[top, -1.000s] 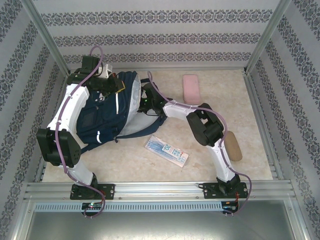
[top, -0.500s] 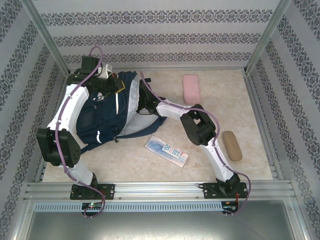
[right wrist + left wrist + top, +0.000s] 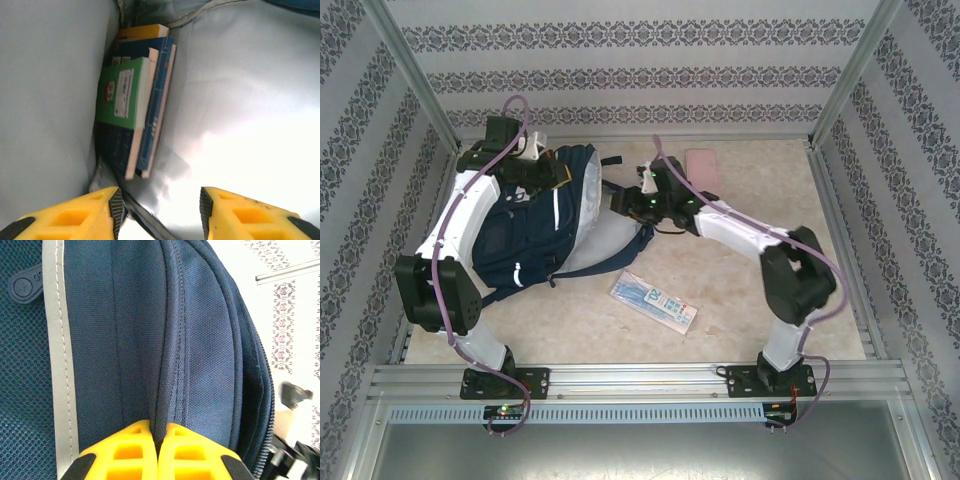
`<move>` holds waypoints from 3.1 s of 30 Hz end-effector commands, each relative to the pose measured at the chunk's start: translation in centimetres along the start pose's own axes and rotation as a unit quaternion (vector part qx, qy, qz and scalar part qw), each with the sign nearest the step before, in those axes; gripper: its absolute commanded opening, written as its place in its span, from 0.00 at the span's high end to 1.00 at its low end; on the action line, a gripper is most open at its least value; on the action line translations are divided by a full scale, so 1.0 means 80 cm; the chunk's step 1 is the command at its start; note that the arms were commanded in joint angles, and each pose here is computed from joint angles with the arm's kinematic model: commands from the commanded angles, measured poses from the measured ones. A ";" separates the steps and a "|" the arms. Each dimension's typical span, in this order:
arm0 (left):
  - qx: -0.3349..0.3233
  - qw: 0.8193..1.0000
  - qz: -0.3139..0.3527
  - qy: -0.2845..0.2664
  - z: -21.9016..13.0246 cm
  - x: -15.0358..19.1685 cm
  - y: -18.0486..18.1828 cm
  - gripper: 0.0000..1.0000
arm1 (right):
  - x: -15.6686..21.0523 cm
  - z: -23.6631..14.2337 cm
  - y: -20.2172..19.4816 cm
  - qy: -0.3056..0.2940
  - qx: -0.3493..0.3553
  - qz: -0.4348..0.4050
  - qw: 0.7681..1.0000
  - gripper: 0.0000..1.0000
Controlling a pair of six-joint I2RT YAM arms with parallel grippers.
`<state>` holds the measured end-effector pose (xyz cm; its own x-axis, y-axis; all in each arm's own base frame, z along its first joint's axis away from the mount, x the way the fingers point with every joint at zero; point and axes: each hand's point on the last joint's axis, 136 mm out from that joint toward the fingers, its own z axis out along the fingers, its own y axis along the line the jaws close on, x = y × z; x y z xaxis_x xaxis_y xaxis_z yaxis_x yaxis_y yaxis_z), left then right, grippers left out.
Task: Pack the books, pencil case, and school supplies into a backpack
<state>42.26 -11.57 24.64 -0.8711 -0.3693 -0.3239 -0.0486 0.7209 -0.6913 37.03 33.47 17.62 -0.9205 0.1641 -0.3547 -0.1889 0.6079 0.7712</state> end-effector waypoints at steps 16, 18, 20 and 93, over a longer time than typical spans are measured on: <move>-0.045 0.998 0.029 0.018 0.022 0.012 0.047 1.00 | 0.209 -0.037 -0.135 0.169 0.165 -0.086 0.968 0.75; -0.043 0.998 0.026 0.025 0.026 0.014 0.048 1.00 | 0.219 -0.029 -0.137 0.179 0.172 -0.085 0.965 0.76; -0.041 0.998 0.023 0.029 0.027 0.016 0.048 1.00 | 0.228 -0.019 -0.142 0.188 0.175 -0.083 0.963 0.77; -0.031 0.932 0.158 0.326 0.269 0.351 -0.057 0.69 | 0.062 -0.111 -0.300 -0.017 0.215 0.177 0.960 0.44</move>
<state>31.08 -36.26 3.66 -0.9632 0.2601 -0.0683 0.2552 0.8037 -0.5375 33.63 13.28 2.88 -0.8733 0.4732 -0.1157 0.3248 0.7427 0.5856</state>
